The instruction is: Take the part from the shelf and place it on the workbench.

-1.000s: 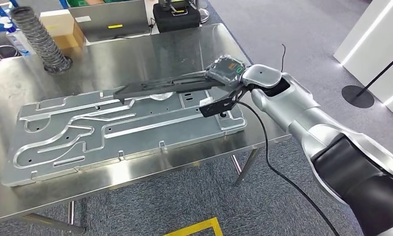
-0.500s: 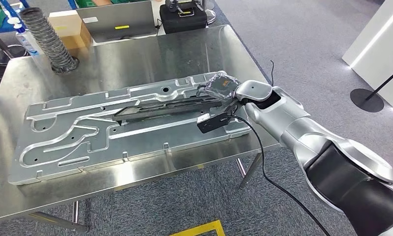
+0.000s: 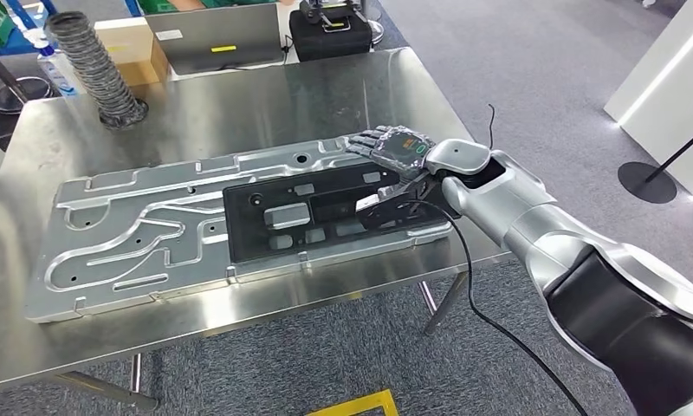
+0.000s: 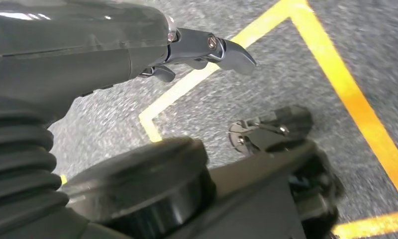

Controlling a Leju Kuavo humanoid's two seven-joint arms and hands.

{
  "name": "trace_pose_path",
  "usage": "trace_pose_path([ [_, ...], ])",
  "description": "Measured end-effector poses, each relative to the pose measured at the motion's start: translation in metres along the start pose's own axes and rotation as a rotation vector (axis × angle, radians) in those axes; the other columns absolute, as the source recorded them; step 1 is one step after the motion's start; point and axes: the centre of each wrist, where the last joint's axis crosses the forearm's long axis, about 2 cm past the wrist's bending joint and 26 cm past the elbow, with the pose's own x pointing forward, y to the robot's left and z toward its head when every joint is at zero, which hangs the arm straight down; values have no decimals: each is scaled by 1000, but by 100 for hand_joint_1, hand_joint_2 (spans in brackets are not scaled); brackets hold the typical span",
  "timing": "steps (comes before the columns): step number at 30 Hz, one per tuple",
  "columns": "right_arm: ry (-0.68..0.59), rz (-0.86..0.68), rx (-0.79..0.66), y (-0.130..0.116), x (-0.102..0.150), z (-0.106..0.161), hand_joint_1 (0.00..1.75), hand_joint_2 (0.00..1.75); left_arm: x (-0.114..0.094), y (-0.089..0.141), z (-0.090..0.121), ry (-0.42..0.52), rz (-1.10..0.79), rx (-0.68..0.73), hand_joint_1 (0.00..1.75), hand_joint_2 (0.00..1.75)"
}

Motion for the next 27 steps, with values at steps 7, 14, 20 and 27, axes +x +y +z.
trace_pose_path([
  [7,-1,-35,14,3,5,-4,0,0,-1,0,0,39,48,-5,0,0],
  [14,32,-58,-36,-11,-2,-4,0,0,-2,0,0,43,61,-12,0,0],
  [20,76,-65,-99,-27,-14,0,0,0,-3,-1,0,49,71,-14,0,0],
  [27,126,-86,-176,-52,-31,7,0,0,-2,0,0,49,74,-11,0,0],
])
